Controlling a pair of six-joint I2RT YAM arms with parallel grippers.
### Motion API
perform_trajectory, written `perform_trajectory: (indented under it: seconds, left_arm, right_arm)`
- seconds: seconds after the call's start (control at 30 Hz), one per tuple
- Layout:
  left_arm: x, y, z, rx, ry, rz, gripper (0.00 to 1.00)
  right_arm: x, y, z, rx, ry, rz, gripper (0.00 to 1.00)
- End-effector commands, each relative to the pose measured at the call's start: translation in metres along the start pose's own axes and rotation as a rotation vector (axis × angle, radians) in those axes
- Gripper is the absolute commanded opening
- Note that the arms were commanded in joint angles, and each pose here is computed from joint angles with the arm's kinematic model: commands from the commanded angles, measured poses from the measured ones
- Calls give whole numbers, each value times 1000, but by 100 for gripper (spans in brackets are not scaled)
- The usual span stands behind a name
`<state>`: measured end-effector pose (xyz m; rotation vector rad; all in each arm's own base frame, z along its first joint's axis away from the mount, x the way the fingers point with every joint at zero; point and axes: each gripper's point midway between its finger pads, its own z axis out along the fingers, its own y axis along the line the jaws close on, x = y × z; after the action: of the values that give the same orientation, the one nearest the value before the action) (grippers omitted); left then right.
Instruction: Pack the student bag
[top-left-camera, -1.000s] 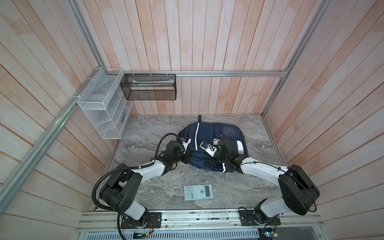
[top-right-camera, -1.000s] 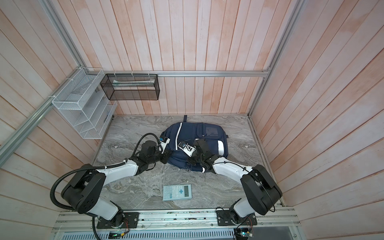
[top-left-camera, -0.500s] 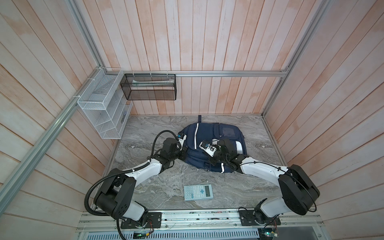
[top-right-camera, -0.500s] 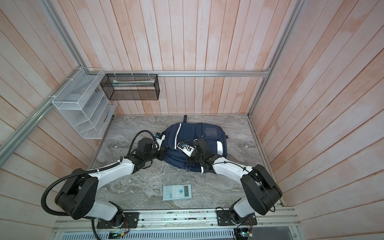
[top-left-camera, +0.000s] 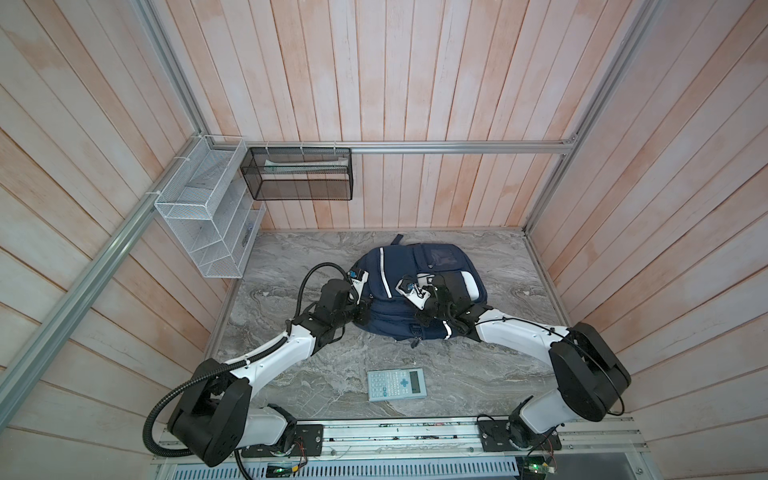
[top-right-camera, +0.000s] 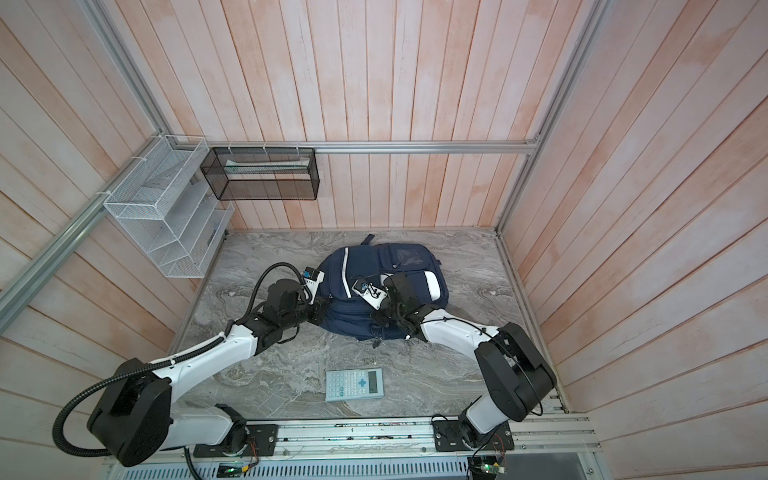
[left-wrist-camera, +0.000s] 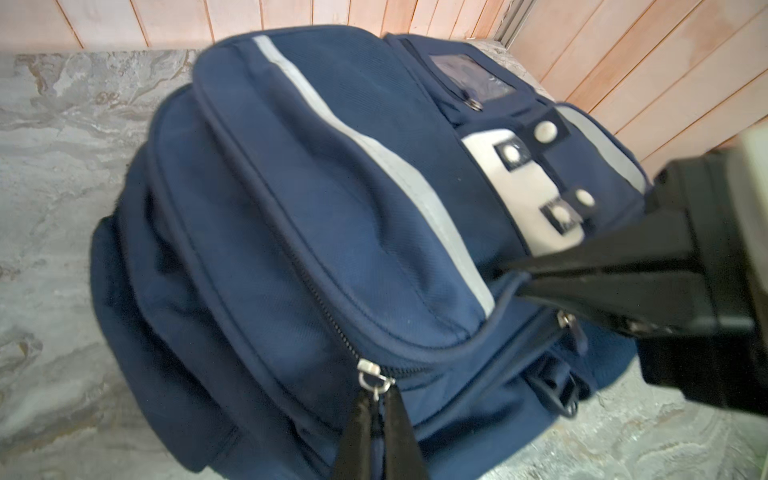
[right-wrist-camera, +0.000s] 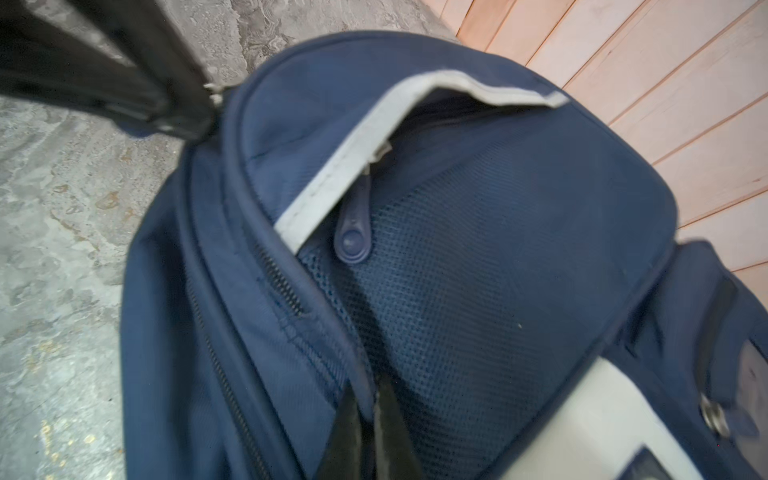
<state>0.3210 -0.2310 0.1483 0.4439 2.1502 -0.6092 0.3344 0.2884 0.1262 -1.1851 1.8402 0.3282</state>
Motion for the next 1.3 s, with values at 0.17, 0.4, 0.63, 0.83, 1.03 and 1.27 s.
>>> perform_trajectory:
  seconds: [0.17,0.4,0.63,0.83,1.03,1.27]
  left_arm:
    - [21,-50,-1,96,43,-79,0]
    - [14,-56,1,104,43,-65,0]
    - [20,-61,-3,133,52,-75,0]
    - [19,-49,-6,70,54,-93,0]
    - [11,-5,-18,-67,65,-184,0]
    - [-15,69,-47,-262,-30,-276,0]
  right_arm:
    - [-19,-2,-27,109,-41,-81,52]
    - [-42,56,-34,12,-156,-294,64]
    - [-45,56,-6,-24,-104,-365,59]
    - [-30,62,0,-50,-74,-369,27]
    - [-7,65,-12,-66,-75,-379,0]
    - [6,56,-12,-79,-30,-349,0]
